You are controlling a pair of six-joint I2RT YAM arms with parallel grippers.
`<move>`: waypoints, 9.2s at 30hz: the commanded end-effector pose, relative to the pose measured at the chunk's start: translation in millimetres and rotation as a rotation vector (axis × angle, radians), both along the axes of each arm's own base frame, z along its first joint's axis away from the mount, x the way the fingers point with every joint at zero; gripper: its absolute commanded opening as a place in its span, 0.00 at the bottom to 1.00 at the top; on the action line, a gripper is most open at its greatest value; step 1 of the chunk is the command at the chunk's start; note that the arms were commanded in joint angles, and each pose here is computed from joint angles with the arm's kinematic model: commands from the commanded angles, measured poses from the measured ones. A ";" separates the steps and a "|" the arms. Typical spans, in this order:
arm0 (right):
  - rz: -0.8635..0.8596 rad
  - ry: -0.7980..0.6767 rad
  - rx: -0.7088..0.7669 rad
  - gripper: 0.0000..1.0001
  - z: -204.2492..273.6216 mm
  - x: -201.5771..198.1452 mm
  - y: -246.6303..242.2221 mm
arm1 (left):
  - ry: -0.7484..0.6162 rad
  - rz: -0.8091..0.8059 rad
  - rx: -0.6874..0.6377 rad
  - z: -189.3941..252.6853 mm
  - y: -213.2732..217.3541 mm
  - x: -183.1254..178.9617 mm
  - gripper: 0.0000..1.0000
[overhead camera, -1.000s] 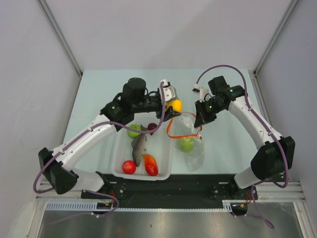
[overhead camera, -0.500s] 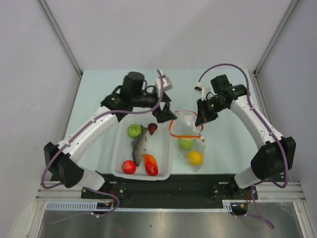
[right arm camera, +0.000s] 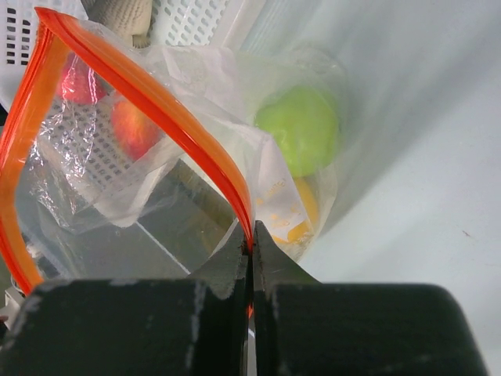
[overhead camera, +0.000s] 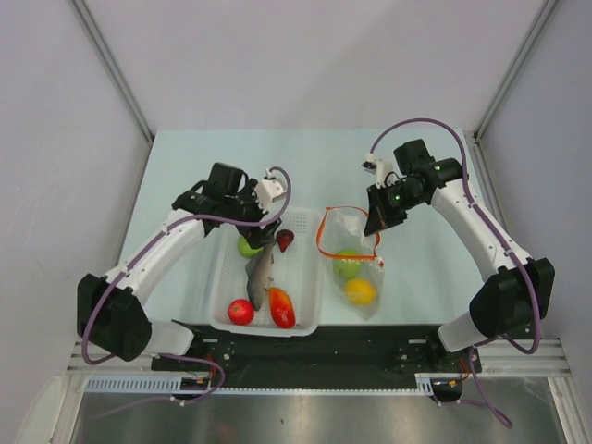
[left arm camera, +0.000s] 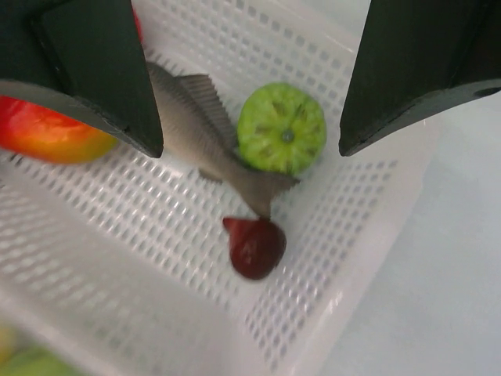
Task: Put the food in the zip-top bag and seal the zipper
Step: Pick up the fake fruit from the bin, then place the fake fruit in the zipper food storage bag, then pick up the fake fish from the bin, then place the fake fish in the zipper food storage bag, then pick up the fake fruit from the bin, then place the fake fruit in the zipper food storage bag, then pick up the fake fruit from the bin.
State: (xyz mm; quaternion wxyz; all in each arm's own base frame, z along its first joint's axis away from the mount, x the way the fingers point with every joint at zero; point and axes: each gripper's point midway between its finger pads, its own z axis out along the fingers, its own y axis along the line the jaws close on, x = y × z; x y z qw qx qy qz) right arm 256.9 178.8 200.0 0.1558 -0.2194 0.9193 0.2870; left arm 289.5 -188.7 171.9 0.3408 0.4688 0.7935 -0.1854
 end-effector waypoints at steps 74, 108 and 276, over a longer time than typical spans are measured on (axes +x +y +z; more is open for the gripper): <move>0.034 -0.051 0.090 0.00 23.5 3.5 -1.7 | 0.251 0.607 -0.118 -43.2 5.8 -8.6 0.91; 0.051 -0.019 0.097 0.00 15.9 -3.3 -2.8 | 0.260 0.778 -0.007 -70.0 -4.0 33.8 0.21; 0.182 -0.056 0.221 0.00 45.1 -22.5 24.7 | -0.238 -0.901 0.171 22.9 -4.2 -145.2 0.97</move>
